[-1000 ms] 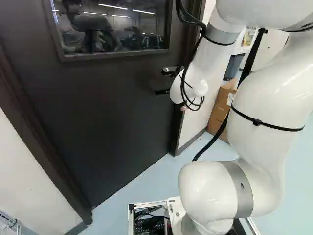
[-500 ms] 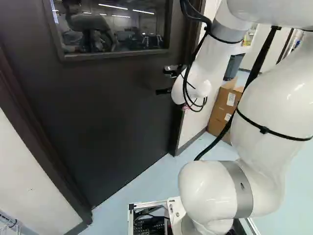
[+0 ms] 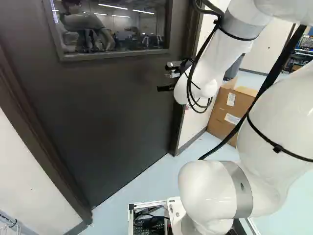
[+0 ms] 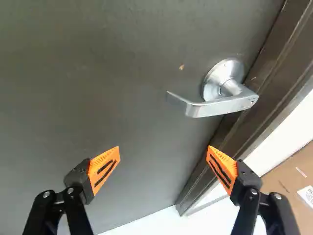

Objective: Open the door and move inside

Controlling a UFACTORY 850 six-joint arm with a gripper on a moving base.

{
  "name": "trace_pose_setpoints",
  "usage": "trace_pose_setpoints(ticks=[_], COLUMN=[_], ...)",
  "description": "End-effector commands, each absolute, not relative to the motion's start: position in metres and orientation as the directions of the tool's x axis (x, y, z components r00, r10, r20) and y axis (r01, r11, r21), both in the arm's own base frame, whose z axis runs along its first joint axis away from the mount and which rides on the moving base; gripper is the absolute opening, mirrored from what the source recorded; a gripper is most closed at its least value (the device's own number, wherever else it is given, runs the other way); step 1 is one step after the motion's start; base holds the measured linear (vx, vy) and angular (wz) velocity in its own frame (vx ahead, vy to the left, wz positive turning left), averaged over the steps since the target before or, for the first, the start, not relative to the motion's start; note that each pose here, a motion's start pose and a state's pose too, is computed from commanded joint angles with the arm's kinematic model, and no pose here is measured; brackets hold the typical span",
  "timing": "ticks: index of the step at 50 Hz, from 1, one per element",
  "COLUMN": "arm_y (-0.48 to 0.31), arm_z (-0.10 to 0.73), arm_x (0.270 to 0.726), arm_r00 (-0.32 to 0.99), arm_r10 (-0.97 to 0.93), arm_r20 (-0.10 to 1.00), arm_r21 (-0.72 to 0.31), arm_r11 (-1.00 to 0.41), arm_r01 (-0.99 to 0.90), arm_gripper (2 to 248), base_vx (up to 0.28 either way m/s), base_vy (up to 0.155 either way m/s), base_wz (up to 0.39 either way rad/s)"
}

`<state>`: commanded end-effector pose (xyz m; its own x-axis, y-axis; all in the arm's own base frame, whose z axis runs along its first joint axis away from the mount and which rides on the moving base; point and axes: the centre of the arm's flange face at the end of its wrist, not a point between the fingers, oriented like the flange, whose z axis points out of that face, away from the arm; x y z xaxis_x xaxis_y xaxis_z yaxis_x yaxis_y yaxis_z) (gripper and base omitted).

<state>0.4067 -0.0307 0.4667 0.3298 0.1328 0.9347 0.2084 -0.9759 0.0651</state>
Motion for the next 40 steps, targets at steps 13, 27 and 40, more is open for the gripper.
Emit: trace_pose_setpoints(ticks=[13,27,40], arm_y=[-0.030,-0.030,-0.030], arm_z=[0.480,0.495,0.508], arm_x=[0.404,0.402,0.400], arm_r00=[0.299,0.266,0.235], arm_r10=[0.137,0.142,0.146], arm_r20=[0.944,0.953,0.961], arm_r21=[0.076,0.088,0.099], arm_r11=[-0.976,-0.975,-0.975], arm_r01=[0.206,0.203,0.200], arm_gripper=[247,247,247], base_vx=[0.000,0.000,0.000], base_vy=[0.000,0.000,0.000], base_wz=[0.000,0.000,0.000])
